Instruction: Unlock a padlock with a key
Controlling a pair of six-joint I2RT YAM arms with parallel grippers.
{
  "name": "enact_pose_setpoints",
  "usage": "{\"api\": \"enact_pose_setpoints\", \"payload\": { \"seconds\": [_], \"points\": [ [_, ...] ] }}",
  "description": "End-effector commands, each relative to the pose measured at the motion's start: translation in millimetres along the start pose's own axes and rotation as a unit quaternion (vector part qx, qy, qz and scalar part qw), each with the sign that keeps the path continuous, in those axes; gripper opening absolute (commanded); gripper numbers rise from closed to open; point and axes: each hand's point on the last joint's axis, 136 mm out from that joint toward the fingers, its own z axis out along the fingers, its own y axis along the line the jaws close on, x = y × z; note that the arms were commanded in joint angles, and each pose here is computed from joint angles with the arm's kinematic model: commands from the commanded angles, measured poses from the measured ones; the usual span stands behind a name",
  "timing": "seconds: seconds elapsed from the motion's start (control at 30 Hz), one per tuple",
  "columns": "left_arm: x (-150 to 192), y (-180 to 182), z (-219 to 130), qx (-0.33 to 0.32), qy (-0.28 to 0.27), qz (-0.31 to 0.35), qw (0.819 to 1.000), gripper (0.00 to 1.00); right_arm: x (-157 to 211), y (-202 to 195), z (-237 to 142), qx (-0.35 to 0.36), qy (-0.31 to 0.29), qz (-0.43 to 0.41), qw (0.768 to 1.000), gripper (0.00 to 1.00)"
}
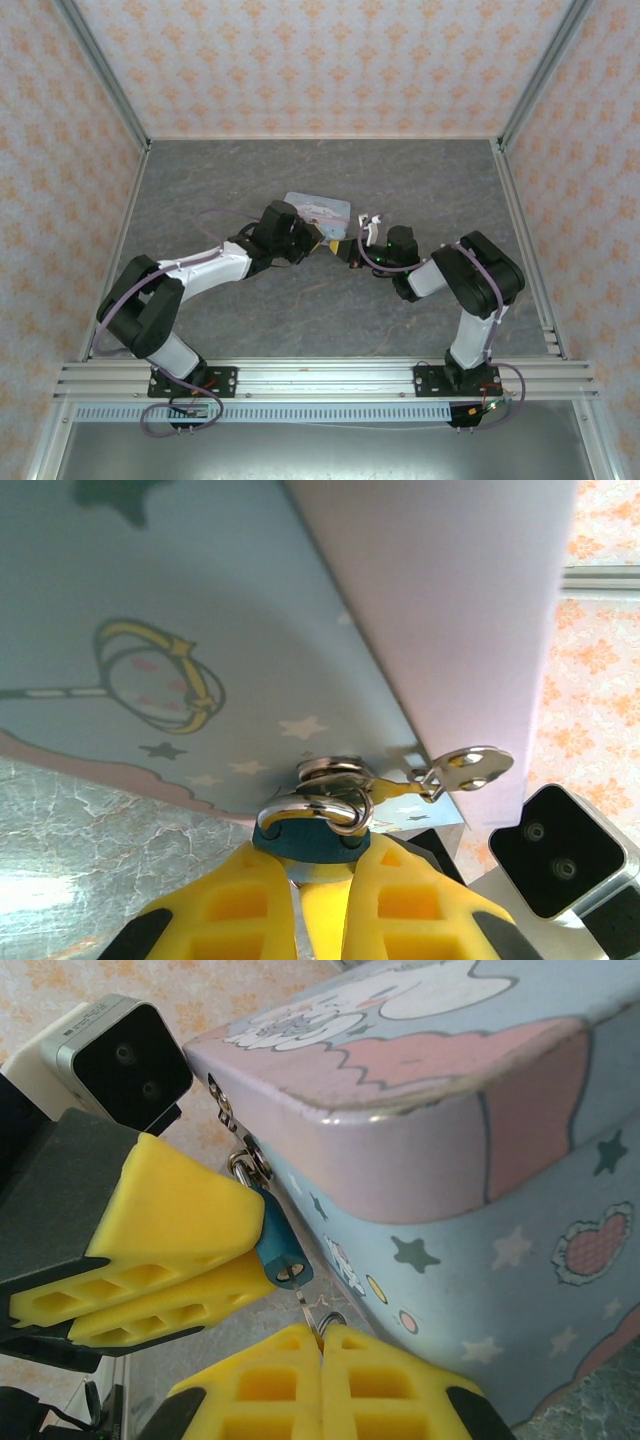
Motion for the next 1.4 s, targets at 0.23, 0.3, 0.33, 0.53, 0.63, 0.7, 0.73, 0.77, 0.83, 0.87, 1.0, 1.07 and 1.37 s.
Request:
{"api": "enact_pose_setpoints", "payload": {
  "seconds": [0.23, 0.3, 0.33, 0.53, 0.63, 0.7, 0.73, 0.77, 0.83, 0.87, 1.0, 1.07, 1.37],
  "points": [
    [65, -32, 8, 0.049, 0.118, 0.030, 0.991, 0.11, -47, 53, 23, -0.083, -0.052, -0.068, 0.993, 0.00],
    [65, -34, 9, 0.052, 0.119, 0.028, 0.991, 0.11, -45, 54, 26, -0.086, -0.045, -0.068, 0.993, 0.00],
    [66, -34, 10, 0.053, 0.119, 0.027, 0.991, 0.11, -43, 52, 27, -0.082, -0.043, -0.068, 0.993, 0.00],
    [71, -37, 13, 0.055, 0.124, 0.029, 0.990, 0.11, -40, 47, 29, -0.079, -0.044, -0.062, 0.994, 0.00],
    [72, -33, 14, 0.050, 0.126, 0.031, 0.990, 0.11, -45, 48, 28, -0.078, -0.049, -0.065, 0.994, 0.00],
    [72, -29, 15, 0.044, 0.125, 0.034, 0.991, 0.11, -46, 47, 26, -0.075, -0.052, -0.065, 0.994, 0.00],
    [72, -27, 15, 0.039, 0.124, 0.034, 0.991, 0.11, -46, 46, 24, -0.070, -0.055, -0.064, 0.994, 0.00],
    [72, -24, 16, 0.037, 0.124, 0.034, 0.991, 0.11, -45, 45, 22, -0.066, -0.055, -0.063, 0.994, 0.00],
    [71, -20, 17, 0.031, 0.121, 0.035, 0.992, 0.11, -41, 40, 20, -0.052, -0.051, -0.056, 0.996, 0.00],
    [69, -16, 17, 0.026, 0.117, 0.034, 0.992, 0.11, -38, 38, 20, -0.047, -0.045, -0.055, 0.996, 0.00],
    [61, -12, 10, 0.018, 0.097, 0.043, 0.994, 0.18, -23, 22, 16, -0.018, -0.036, -0.038, 0.998, 0.00],
    [53, -8, 3, 0.008, 0.084, 0.049, 0.995, 0.21, -18, 17, 15, -0.013, -0.031, -0.030, 0.999, 0.00],
    [11, 18, -41, -0.008, 0.011, 0.029, 0.999, 0.53, -9, 9, 17, 0.008, -0.024, 0.008, 1.000, 0.00]
  ]
}}
